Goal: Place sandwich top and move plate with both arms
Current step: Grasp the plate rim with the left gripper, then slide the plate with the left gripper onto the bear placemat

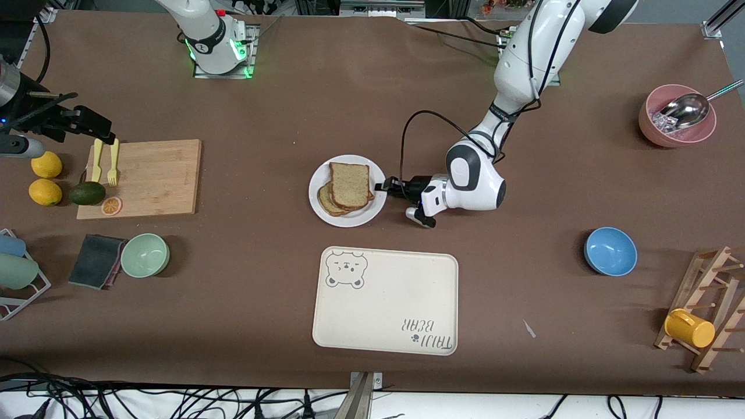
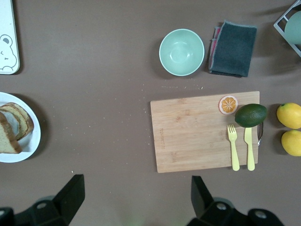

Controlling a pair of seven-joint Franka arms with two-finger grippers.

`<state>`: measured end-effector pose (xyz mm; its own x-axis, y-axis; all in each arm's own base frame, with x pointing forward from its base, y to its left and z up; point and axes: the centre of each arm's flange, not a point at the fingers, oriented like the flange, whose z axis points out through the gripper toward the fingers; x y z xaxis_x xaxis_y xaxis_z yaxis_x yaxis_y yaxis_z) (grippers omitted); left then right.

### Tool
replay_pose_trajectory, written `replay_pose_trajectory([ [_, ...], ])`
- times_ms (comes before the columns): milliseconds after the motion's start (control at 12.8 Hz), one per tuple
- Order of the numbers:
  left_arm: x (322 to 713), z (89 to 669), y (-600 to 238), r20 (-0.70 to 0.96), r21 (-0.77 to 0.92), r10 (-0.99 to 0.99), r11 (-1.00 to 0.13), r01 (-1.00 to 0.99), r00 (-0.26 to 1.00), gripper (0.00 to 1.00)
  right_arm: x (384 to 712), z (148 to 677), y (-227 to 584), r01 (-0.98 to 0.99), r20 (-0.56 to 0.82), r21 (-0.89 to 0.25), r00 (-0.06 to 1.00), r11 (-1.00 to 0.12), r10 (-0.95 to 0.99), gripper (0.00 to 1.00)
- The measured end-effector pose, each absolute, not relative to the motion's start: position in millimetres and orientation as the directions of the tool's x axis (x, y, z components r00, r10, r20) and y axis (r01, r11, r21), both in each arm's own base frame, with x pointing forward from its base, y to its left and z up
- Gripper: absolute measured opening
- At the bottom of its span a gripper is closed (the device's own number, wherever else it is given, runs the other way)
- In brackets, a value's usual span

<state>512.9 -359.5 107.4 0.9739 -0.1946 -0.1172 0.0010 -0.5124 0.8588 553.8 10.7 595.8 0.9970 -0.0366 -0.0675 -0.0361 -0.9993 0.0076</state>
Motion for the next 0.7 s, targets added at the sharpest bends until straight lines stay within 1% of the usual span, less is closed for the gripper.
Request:
replay_pose_trajectory([
  [391, 517, 109, -356, -0.123, 0.86, -0.181, -0.51, 0.014, 0.976, 0.05, 554, 596, 12, -0.033, -0.067, 0.008, 0.997, -0.999, -0.034, 1.0],
  [704, 543, 120, -330, -0.15, 0.869, -0.116, -0.489, 0.075, 0.982, 0.04, 554, 596, 12, -0.033, -0.067, 0.008, 0.997, -0.999, -0.034, 1.0],
])
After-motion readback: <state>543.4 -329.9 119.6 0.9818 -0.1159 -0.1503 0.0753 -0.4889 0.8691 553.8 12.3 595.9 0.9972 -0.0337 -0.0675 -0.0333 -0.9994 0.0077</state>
